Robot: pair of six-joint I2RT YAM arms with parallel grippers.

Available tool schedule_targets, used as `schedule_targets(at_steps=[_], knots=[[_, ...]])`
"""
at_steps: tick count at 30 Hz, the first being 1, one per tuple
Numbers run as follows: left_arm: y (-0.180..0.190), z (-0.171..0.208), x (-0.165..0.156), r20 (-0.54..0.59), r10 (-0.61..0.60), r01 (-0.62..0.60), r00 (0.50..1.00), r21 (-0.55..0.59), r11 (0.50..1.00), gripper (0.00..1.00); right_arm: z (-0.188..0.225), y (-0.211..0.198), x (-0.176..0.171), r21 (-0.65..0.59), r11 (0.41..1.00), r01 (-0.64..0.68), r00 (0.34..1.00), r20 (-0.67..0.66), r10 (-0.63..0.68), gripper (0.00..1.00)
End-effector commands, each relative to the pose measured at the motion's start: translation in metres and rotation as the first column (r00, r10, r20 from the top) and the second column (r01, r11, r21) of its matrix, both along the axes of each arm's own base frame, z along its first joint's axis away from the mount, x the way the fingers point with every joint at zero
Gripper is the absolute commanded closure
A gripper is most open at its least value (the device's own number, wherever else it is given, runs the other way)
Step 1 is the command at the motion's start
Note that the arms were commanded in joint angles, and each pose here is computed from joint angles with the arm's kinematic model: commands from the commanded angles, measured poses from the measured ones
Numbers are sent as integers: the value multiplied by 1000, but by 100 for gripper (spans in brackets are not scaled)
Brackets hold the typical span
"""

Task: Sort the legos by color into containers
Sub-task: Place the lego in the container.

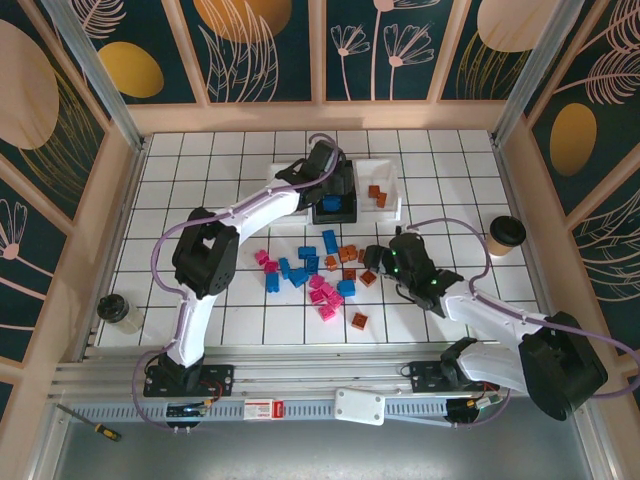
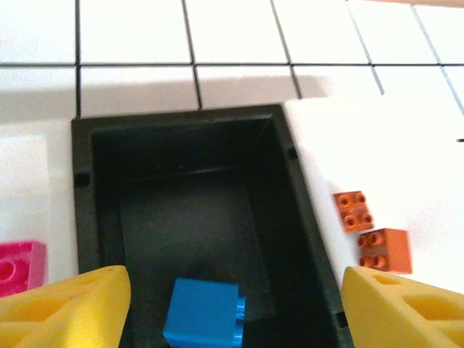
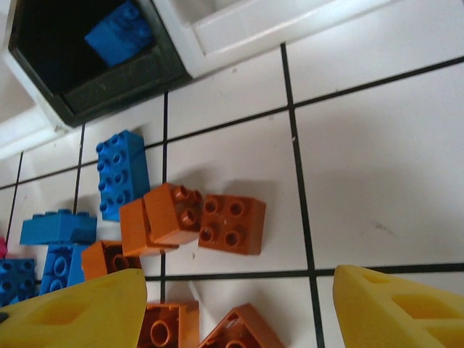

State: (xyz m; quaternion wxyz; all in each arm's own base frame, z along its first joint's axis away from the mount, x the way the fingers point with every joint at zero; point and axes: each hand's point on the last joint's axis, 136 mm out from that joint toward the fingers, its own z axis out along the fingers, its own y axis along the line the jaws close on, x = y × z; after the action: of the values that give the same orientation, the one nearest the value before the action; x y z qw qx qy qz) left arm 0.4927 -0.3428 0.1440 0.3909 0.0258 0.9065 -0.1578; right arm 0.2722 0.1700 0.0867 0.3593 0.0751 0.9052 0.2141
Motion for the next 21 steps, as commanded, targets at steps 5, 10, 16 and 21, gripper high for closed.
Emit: schedule_targets(at_steps=[5, 10, 16, 21], knots=[[0, 83, -41, 75, -71, 85, 995, -215, 973, 2, -21, 7, -21, -27, 998, -59, 996, -74, 57, 31], [29, 101, -89, 101, -68, 97, 993, -318, 943, 1, -33, 12, -24, -78, 993, -89, 991, -110, 81, 32], [74, 78, -139, 77, -15, 41, 997, -345, 938, 1, -43, 7, -26, -140, 988, -71, 990, -132, 53, 37], [105, 54, -169, 40, 30, -14, 999, -344, 939, 1, -48, 18, -31, -150, 981, -125, 984, -144, 103, 36]])
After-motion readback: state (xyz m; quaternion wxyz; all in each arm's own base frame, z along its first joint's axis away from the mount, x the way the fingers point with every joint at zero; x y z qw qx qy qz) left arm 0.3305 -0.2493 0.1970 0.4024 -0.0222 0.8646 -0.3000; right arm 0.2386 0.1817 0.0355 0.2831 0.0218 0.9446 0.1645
